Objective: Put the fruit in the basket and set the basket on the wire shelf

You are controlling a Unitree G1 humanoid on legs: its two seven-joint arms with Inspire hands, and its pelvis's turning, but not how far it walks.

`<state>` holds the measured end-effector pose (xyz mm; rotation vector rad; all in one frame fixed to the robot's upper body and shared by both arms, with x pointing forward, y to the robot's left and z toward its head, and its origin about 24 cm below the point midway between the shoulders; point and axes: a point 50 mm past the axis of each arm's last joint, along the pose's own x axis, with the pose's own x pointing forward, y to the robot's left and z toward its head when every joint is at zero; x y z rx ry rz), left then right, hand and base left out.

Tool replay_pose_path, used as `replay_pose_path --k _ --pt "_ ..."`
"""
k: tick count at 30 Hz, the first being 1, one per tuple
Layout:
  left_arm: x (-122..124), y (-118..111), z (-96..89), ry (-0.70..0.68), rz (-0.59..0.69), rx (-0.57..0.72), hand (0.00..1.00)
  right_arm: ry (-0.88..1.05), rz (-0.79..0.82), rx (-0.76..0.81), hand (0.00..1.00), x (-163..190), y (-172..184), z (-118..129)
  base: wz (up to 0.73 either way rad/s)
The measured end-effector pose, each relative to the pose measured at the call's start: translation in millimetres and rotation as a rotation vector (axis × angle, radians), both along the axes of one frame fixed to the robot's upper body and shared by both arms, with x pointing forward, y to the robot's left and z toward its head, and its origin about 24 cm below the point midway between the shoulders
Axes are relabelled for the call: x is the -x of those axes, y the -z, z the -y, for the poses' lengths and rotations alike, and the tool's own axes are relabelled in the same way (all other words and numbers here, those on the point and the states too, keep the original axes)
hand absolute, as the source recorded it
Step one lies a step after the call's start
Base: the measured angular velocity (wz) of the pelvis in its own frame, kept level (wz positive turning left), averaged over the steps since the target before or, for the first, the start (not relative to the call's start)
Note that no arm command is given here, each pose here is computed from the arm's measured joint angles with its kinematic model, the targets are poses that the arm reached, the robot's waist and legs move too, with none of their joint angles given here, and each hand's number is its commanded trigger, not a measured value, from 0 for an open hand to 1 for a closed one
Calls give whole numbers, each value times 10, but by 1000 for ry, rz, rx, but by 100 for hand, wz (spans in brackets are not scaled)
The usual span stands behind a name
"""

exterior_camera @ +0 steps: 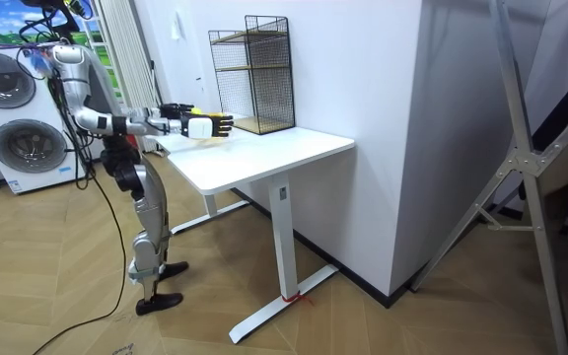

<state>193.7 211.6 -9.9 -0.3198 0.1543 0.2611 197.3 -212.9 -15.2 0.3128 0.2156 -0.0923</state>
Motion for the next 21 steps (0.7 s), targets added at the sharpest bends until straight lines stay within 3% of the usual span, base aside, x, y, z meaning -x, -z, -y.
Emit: replay_pose_path --k 6,21 --pt "9 60 58 38 -26 20 0 -48 28 -65 0 -8 -11 -66 0" --pt "-2 83 237 83 11 208 0 -86 74 -255 0 -42 -34 -188 -3"
